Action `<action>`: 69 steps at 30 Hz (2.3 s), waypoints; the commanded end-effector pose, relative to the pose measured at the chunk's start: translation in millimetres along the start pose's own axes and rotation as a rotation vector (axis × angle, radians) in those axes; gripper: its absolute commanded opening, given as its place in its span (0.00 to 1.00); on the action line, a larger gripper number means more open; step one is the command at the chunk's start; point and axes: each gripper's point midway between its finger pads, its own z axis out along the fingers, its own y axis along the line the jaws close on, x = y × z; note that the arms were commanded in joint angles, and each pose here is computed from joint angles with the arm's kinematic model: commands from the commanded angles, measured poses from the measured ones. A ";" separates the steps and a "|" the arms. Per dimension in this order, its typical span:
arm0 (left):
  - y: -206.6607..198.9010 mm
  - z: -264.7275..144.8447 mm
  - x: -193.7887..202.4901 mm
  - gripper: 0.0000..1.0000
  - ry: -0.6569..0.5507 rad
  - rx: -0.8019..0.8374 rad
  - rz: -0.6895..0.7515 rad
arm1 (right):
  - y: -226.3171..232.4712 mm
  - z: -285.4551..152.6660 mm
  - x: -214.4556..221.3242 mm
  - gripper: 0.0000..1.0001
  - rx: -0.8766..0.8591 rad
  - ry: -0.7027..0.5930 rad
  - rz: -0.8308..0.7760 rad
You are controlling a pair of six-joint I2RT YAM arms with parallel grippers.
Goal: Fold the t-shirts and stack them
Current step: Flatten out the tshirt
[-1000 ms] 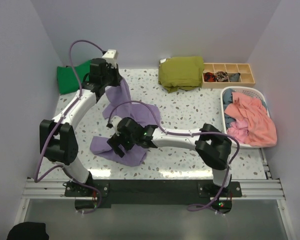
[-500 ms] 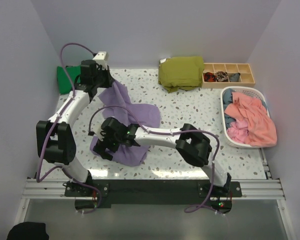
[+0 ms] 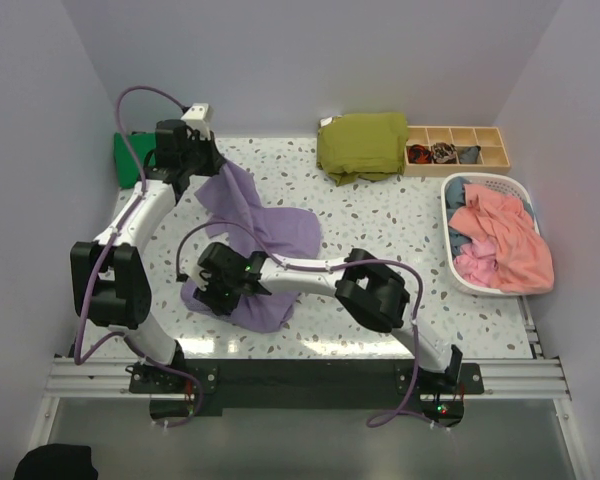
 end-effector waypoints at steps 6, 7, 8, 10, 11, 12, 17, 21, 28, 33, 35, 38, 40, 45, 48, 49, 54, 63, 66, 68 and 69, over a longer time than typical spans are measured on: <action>5.0 -11.3 -26.4 0.00 -0.069 -0.015 0.031 | -8.8 -117.4 -50.8 0.00 0.204 -0.239 0.027; 5.2 -12.5 -26.3 0.00 -0.069 -0.018 0.031 | -15.5 -157.7 -55.2 0.00 0.284 -0.299 0.034; 4.0 -16.7 -29.5 0.00 -0.075 -0.019 0.032 | -18.2 -182.1 -59.7 0.00 0.334 -0.341 0.037; 5.1 -20.4 -30.6 0.00 -0.075 -0.033 0.027 | -39.7 -220.4 -43.0 0.00 0.508 -0.356 0.097; 5.0 -24.4 -31.6 0.00 -0.076 -0.040 0.022 | -40.8 -265.1 -47.1 0.00 0.565 -0.426 0.116; 6.0 -26.5 -32.8 0.00 -0.079 -0.051 0.018 | -46.1 -284.0 -41.1 0.00 0.624 -0.442 0.137; -1.0 -45.0 -32.6 0.00 -0.079 -0.050 -0.035 | -74.0 -380.6 18.9 0.00 0.960 -0.511 0.280; -1.9 -65.9 -23.0 0.00 -0.067 -0.086 -0.096 | -84.4 -440.5 58.6 0.00 1.163 -0.578 0.405; -17.9 -140.2 -36.8 0.00 -0.168 -0.115 -0.141 | -90.0 -492.2 102.8 0.00 1.387 -0.585 0.519; -44.7 -198.9 -84.4 0.00 -0.276 -0.061 -0.085 | -85.2 -522.9 109.3 0.00 1.417 -0.660 0.569; -53.4 -219.5 -93.3 0.00 -0.302 -0.042 -0.064 | -81.5 -536.5 107.9 0.00 1.401 -0.703 0.586; -76.5 -255.3 -112.4 0.00 -0.365 0.032 -0.025 | -75.0 -550.8 100.4 0.00 1.330 -0.768 0.583; -93.4 -280.9 -126.4 0.00 -0.405 0.087 0.004 | -69.9 -560.4 94.7 0.00 1.280 -0.809 0.571; -123.5 -327.5 -124.9 0.00 -0.402 0.188 0.023 | -34.1 -597.5 68.0 0.00 0.968 -1.060 0.496; -127.7 -355.2 -120.7 0.00 -0.430 0.173 0.009 | -17.7 -621.0 62.4 0.00 0.870 -1.143 0.478; -130.3 -365.8 -116.8 0.00 -0.436 0.174 0.004 | -12.9 -632.7 60.8 0.00 0.850 -1.170 0.476; -137.1 -396.0 -120.1 0.00 -0.478 0.171 -0.022 | -8.7 -649.1 51.9 0.00 0.852 -1.168 0.442; -91.7 -284.7 -50.1 0.00 -0.296 0.088 -0.188 | -60.1 -590.9 36.1 0.00 1.192 -0.904 0.416; -63.0 -237.3 -1.2 0.00 -0.241 0.008 -0.269 | -78.1 -546.4 35.2 0.00 1.278 -0.790 0.412; -49.0 -214.2 17.6 0.00 -0.236 -0.029 -0.301 | -92.1 -523.3 36.8 0.00 1.307 -0.756 0.435; -37.4 -194.3 49.4 0.00 -0.172 -0.066 -0.334 | -104.3 -489.7 37.3 0.00 1.288 -0.680 0.412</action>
